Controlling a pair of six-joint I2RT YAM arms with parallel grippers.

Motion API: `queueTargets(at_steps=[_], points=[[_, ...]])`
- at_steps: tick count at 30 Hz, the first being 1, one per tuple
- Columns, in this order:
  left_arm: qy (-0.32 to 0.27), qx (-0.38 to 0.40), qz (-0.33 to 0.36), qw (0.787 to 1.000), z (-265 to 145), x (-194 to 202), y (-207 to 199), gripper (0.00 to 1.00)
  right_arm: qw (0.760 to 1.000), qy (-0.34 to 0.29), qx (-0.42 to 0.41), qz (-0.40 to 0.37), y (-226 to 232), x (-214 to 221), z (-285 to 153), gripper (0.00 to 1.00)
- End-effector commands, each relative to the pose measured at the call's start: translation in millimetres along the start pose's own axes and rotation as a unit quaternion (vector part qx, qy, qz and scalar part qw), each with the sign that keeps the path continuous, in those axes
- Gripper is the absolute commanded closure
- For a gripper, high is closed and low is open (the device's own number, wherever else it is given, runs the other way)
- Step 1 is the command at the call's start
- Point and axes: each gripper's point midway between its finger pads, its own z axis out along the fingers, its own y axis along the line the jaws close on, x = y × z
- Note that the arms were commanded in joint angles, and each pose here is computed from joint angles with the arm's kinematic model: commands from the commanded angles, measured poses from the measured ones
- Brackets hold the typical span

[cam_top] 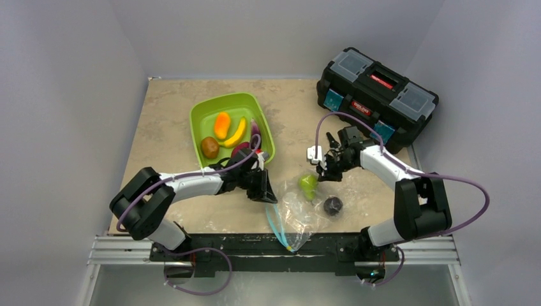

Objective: Open the zip-top bag and remove the fake food
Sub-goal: Pick up the fake fruit from the zipper food storage bag.

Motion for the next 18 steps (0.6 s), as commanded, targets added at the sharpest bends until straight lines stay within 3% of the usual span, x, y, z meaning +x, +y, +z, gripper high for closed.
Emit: queueTargets(at_steps=[1,9,18], points=[[-0.026,0.083,0.051,0.995,-2,-21,-45,1.00,1.000,-0.018,0.022,0.008,-3,-7,-8,1.00],[-0.093,0.125,0.110,0.982,-29,-29,-64,1.00,0.995,0.017,0.094,0.022,-22,12,-33,1.00],[-0.092,0.114,0.087,0.985,-19,-28,-51,1.00,0.993,0.072,0.083,0.036,-7,43,-30,1.00]])
